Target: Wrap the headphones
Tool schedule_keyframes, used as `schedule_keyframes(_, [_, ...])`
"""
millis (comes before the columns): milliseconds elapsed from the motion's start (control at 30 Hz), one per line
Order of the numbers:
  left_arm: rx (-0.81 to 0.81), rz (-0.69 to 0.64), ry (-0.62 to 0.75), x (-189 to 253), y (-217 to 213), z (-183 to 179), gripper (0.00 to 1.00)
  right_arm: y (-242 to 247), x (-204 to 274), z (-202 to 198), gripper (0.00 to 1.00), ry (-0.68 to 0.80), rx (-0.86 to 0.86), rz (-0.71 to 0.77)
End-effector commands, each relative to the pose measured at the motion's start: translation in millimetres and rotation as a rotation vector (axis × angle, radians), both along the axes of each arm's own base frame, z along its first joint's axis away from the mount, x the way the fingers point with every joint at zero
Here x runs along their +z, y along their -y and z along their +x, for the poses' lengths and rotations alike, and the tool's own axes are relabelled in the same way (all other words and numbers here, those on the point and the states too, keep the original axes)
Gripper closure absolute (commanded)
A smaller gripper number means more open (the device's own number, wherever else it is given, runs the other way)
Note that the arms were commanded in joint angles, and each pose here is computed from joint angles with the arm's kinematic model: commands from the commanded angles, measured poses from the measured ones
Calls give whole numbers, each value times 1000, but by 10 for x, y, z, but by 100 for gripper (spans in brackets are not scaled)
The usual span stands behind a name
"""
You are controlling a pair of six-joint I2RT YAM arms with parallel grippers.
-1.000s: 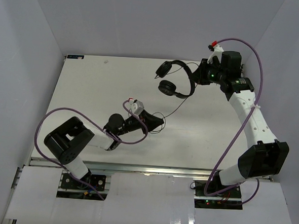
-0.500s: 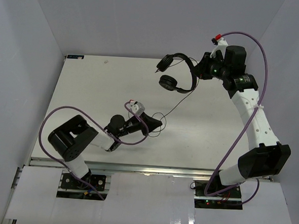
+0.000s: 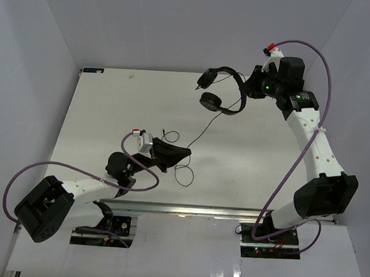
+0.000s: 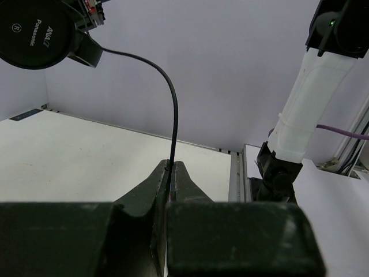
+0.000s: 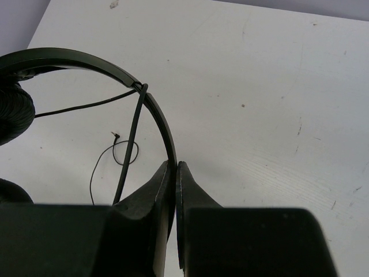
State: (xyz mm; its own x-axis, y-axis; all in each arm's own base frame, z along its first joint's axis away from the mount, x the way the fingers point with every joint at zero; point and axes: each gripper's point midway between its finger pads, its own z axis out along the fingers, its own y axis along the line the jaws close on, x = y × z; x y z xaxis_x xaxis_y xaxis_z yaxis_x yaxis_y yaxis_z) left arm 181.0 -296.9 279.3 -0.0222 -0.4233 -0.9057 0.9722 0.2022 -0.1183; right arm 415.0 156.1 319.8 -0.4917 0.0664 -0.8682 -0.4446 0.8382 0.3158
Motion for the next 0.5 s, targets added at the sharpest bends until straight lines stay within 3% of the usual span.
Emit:
schedule_keyframes(0, [34, 59, -36, -238, -38, 32, 88, -13, 197, 33, 92, 68, 7, 26])
schedule_keyframes(167, [57, 100, -68, -466, -45, 83, 89, -3, 347, -49, 92, 83, 21, 60])
schedule_keyframes(467, [195, 125, -119, -634, -227, 525, 90, 1, 499, -257, 92, 83, 92, 97])
